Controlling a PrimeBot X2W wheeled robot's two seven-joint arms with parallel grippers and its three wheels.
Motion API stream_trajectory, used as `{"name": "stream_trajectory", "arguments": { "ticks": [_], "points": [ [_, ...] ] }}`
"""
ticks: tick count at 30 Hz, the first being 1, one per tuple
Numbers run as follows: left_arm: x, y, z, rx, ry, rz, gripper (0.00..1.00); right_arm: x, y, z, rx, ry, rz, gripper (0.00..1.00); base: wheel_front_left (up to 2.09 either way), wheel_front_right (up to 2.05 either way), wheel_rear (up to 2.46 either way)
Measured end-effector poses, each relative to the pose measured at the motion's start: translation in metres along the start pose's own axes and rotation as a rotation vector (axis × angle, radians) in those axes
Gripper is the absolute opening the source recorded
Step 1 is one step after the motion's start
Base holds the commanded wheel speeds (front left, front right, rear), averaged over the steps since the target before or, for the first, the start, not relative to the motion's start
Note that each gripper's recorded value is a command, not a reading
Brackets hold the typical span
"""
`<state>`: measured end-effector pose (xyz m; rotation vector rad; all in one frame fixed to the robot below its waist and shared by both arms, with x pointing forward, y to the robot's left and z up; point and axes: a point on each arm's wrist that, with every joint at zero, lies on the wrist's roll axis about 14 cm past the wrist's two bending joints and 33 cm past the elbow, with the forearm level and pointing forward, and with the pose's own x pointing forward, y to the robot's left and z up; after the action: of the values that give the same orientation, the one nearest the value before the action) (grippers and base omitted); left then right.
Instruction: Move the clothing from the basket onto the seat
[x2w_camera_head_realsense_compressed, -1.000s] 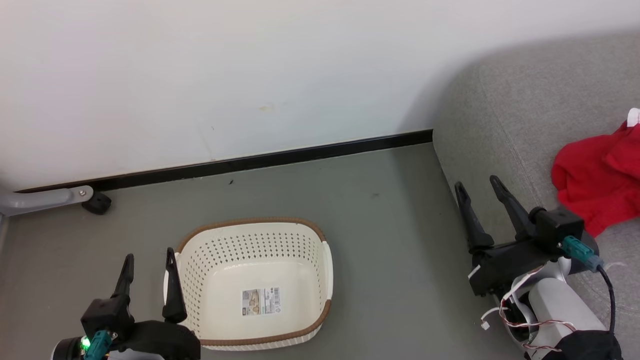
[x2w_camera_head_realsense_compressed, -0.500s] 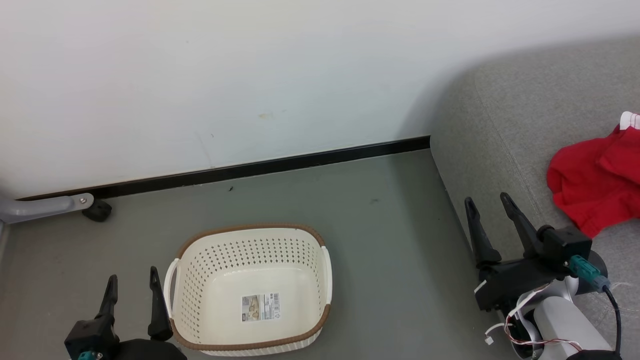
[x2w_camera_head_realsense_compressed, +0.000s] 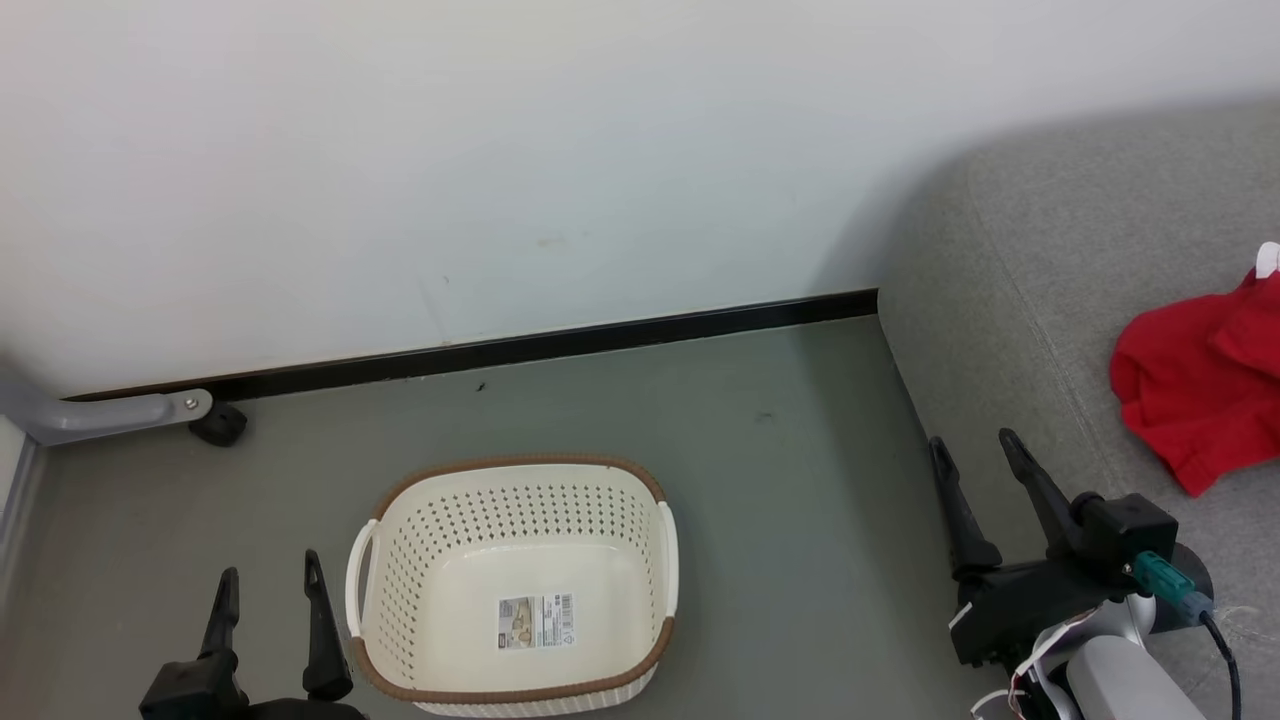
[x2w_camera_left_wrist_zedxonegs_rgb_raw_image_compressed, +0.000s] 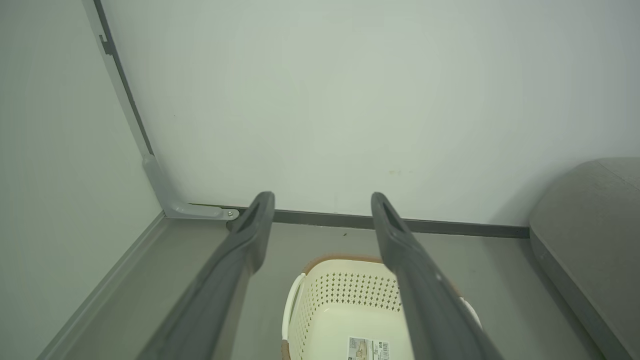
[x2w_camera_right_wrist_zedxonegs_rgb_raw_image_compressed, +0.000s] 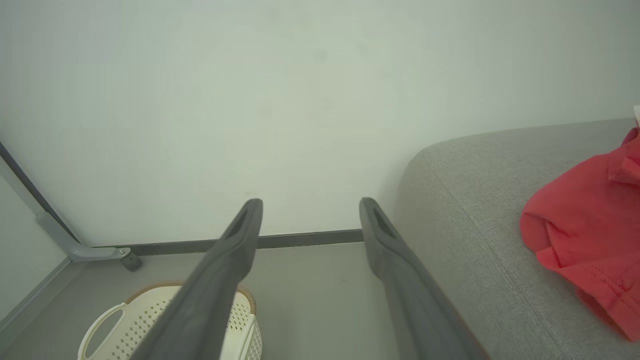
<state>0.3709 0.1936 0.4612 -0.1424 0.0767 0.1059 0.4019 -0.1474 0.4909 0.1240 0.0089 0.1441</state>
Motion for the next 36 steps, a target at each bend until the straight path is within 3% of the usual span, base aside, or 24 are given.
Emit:
{"name": "stream_trajectory", "arguments": {
  "ticks": [12,36],
  "points": [
    [-0.013,0.018,0.0,0.005,-0.003,0.053,1.0,0.001,0.015,0.002,0.006,-0.008,0.036,1.0,0.0,0.0,0.0],
    [-0.012,0.017,0.001,0.009,-0.009,0.059,1.0,0.002,0.014,0.003,0.008,-0.014,0.028,1.0,0.0,0.0,0.0]
  ]
}}
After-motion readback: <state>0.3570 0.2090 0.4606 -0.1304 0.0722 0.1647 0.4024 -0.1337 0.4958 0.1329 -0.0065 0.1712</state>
